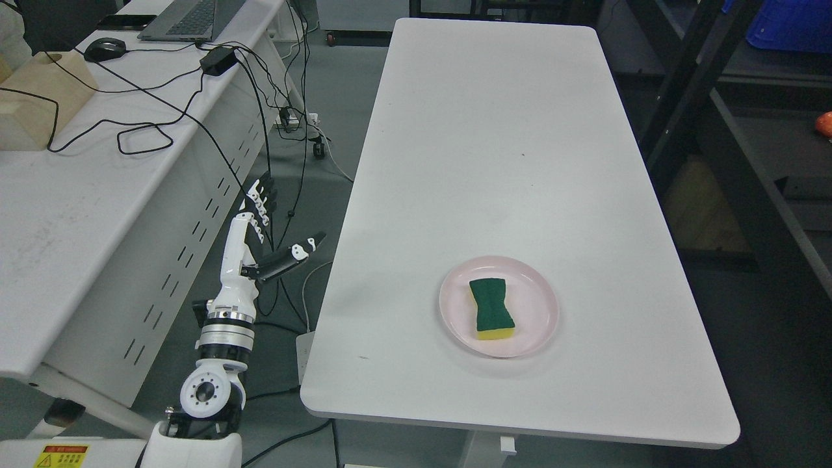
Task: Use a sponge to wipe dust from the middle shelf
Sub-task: 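Raise the left hand and reach toward the sponge on the pink plate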
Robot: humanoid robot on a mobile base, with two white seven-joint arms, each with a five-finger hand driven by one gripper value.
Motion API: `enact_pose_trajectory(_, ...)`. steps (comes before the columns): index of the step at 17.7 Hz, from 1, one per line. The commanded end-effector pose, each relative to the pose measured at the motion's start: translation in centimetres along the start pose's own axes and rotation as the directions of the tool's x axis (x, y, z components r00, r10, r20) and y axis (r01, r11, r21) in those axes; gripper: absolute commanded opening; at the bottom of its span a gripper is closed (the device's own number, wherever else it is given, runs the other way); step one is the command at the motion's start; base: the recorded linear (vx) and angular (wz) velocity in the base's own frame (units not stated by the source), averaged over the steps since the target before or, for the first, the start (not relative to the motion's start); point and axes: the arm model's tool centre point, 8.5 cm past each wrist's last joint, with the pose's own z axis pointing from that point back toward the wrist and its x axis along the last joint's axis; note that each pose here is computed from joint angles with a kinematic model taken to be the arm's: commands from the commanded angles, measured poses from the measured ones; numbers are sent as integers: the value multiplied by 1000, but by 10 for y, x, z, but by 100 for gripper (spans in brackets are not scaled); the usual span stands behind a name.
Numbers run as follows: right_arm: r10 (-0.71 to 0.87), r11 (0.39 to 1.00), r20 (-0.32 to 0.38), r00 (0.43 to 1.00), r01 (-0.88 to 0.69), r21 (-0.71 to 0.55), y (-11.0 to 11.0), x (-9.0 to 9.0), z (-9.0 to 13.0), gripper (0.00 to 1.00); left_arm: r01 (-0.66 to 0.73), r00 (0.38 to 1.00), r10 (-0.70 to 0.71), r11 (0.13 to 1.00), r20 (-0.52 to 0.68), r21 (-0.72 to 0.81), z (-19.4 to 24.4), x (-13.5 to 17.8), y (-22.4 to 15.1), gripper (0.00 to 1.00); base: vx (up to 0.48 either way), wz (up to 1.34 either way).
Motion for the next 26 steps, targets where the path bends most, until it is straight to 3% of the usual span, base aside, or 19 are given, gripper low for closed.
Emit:
enact_pose_trajectory(1, -2, 1000, 22, 1000, 3, -15, -10, 10, 0, 100, -17, 1000, 16, 999, -14, -37, 3, 2, -8, 98, 42, -135)
enact_pose_trajectory(4, -2, 1000, 22, 1000, 3, -15, -10, 10, 0, 100, -17, 1000, 17, 998, -1, -56, 1, 5, -11, 98, 42, -114)
enact_pose_trajectory(6, -2, 1000, 22, 1000, 3, -15, -10, 10, 0, 100, 2, 999, 6, 985, 45, -174, -8, 17, -26, 97, 36, -93)
enact_pose_trajectory(9, -2, 1000, 22, 1000, 3, -15, -10, 10, 0, 100, 353, 934, -304, 871, 190, -341, -30, 41, -24, 96, 33, -63)
enact_pose_trajectory(12, -2, 1000, 22, 1000, 3, -15, -10, 10, 0, 100, 705, 709, -534, 561, 461, -434, -37, 62, -75, 96, 5, 0)
enact_pose_trajectory(14, -2, 1000, 22, 1000, 3, -15, -10, 10, 0, 100, 872, 488, -606, 303, 628, -385, -38, 68, -95, 95, -11, 8)
enact_pose_trajectory(16, -2, 1000, 22, 1000, 3, -15, -10, 10, 0, 100, 951, 269, -618, 51, 738, -304, -41, 66, -100, 95, 0, 0)
enact_pose_trajectory(18, -2, 1000, 22, 1000, 3, -15, -10, 10, 0, 100, 960, 89, -508, -184, 857, -209, -30, 62, -135, 93, 0, 0)
enact_pose_trajectory(20, -2, 1000, 22, 1000, 3, -15, -10, 10, 0, 100, 932, -14, -383, -339, 924, -126, -14, 49, -160, 93, 0, 0)
enact_pose_trajectory(21, -2, 1000, 22, 1000, 3, -15, -10, 10, 0, 100, 920, -36, -349, -377, 936, -106, -9, 46, -165, 93, 0, 0)
enact_pose_trajectory(26, -2, 1000, 22, 1000, 3, -15, -10, 10, 0, 100, 886, -80, -352, -454, 933, -95, -31, 42, -167, 92, 0, 0)
